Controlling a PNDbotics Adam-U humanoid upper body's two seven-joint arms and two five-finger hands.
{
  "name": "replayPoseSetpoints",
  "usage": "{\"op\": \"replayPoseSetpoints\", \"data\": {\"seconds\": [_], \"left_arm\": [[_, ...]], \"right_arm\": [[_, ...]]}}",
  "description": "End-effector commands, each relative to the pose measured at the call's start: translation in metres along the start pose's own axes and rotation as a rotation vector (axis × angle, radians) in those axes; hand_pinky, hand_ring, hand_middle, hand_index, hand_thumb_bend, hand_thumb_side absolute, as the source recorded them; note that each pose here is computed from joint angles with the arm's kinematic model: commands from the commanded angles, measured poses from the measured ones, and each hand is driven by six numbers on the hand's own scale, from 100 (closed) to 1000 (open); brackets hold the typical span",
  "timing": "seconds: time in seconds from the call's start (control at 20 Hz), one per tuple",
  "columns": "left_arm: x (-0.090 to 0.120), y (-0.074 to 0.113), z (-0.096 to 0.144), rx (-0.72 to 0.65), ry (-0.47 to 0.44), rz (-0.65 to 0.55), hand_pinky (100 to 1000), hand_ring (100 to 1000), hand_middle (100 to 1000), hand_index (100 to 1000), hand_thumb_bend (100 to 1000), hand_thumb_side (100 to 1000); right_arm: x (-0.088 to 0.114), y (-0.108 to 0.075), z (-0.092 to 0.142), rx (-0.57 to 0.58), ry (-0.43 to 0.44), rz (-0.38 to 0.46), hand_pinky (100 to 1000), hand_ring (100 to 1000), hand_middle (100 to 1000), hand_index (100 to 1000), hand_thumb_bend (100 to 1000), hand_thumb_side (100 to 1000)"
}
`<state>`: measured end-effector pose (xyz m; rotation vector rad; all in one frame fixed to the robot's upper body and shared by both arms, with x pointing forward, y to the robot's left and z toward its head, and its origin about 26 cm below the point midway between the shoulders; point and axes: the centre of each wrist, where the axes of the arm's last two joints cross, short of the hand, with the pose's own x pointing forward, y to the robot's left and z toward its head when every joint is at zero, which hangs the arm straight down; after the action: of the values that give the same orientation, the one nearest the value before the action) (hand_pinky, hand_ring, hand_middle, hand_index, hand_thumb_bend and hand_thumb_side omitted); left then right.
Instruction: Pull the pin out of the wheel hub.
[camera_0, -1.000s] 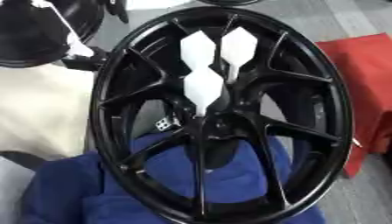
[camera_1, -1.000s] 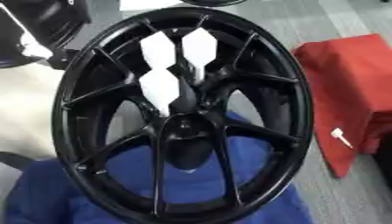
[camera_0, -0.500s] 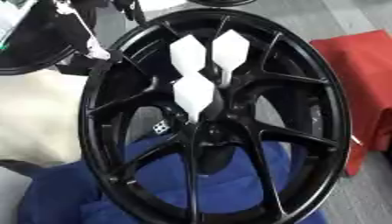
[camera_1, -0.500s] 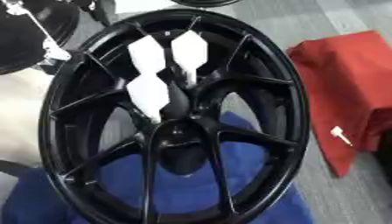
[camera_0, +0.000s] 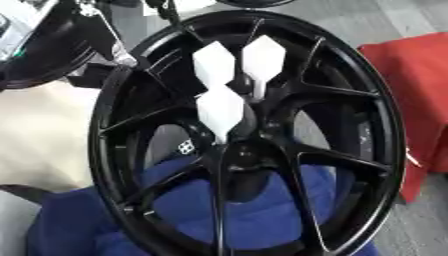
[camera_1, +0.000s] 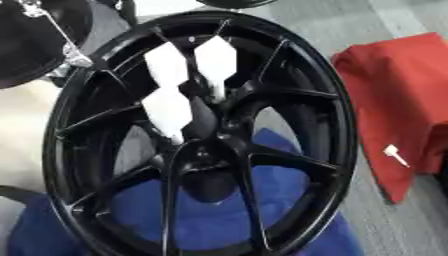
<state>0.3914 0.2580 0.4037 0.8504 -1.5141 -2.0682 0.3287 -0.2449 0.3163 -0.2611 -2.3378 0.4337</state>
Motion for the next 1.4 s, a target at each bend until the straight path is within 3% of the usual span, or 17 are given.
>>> {"op": "replayPoseSetpoints", "data": {"seconds": [0.05, 0.95, 1.4], "left_arm": [[0.003, 0.014, 0.007, 0.017, -0.036, -0.037, 871, 822, 762, 809, 449, 100], [0.022, 0.011, -0.005, -0.061, -0.142, -0.025, 894, 866, 811, 824, 549, 100], [0.026, 0.007, -0.013, -0.073, -0.178, 0.001, 887, 876, 800, 822, 519, 100]], "right_arm": [[0.007, -0.003, -0.005, -0.003, -0.029, 0.002, 731, 587, 639, 744, 100, 743], [0.009, 0.006, -0.009, -0.004, -0.045, -0.043, 730, 578, 628, 740, 100, 752], [0.007, 0.008, -0.009, -0.017, -0.043, -0.057, 729, 574, 624, 738, 100, 756]]}}
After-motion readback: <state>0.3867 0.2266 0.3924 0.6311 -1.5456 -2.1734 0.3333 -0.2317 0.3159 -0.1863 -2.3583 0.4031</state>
